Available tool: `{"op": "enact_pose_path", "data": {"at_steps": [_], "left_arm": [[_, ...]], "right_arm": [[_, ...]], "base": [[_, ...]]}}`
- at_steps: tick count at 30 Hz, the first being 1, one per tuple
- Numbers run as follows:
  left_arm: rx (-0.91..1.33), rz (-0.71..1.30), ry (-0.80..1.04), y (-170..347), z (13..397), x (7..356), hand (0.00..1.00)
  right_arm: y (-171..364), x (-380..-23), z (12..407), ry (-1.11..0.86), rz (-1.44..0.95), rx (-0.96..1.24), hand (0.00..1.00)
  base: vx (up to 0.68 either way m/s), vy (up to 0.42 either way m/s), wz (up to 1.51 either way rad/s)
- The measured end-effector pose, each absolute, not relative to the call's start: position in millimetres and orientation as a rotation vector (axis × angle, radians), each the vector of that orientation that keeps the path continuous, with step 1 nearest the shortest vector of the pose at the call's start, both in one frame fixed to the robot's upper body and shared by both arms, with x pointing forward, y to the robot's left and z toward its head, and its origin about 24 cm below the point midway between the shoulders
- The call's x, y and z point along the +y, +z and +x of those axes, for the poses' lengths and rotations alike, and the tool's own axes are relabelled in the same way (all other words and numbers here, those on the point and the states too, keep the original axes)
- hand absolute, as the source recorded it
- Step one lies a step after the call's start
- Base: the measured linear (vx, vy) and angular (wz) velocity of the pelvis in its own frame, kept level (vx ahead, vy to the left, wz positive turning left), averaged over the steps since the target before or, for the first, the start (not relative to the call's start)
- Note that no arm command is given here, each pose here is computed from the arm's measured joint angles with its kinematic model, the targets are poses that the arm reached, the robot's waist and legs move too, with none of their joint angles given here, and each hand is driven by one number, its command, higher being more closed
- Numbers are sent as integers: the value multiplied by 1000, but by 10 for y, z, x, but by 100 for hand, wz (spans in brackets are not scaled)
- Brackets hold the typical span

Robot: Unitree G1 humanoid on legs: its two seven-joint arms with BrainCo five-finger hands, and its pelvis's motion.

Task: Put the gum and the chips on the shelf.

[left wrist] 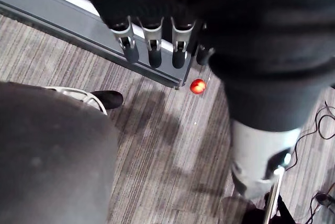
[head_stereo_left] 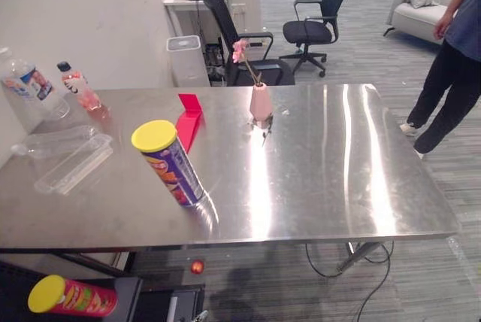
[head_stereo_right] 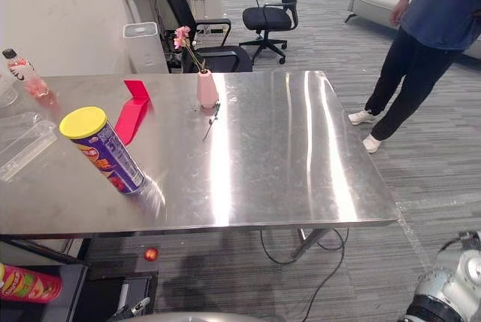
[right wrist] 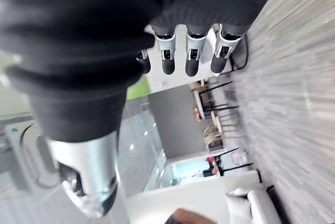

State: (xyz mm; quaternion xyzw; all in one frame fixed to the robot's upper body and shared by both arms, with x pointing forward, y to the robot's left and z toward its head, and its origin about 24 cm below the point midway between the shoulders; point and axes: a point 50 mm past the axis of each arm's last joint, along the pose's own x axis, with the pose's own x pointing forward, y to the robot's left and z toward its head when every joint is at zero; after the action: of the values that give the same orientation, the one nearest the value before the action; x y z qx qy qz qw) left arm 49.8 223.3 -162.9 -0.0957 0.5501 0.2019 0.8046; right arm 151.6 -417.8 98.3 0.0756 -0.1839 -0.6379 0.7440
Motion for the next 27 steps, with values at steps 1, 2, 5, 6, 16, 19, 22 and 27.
{"op": "enact_pose_path", "data": {"at_steps": [1, 2, 5, 6, 16, 19, 22, 27], "left_arm": [[1178, -202, 429, -1627, 499, 2233, 0], [1176, -199, 426, -1625, 502, 2234, 0], [1177, -165, 401, -1617, 521, 2233, 0], [1176, -158, 397, -1614, 525, 2233, 0], [1193, -113, 382, -1626, 424, 2230, 0], [1199, -108, 386, -1631, 374, 2234, 0], [1194, -102, 385, -1630, 353, 2232, 0], [1215, -96, 392, -1633, 251, 2248, 0]], "right_arm": [[1035, -4137, 1567, -1362, 144, -419, 0], [1107, -4071, 1639, -1309, 108, -440, 0], [1339, -3781, 1919, -1040, -21, -484, 0], [1377, -3699, 1986, -965, -41, -488, 0], [1380, -2983, 2452, -321, -142, -405, 0], [1346, -2808, 2541, -196, -146, -374, 0], [1342, -2610, 2633, -49, -152, -359, 0], [1394, -2291, 2753, 145, -155, -360, 0]], "base": [[-13, -9, -4], [-34, -19, -1], [-47, -26, 4], [-61, -35, 12], [-57, -34, 24], [-33, -22, 30], [-35, -11, 25], [-16, -3, 18]]}}
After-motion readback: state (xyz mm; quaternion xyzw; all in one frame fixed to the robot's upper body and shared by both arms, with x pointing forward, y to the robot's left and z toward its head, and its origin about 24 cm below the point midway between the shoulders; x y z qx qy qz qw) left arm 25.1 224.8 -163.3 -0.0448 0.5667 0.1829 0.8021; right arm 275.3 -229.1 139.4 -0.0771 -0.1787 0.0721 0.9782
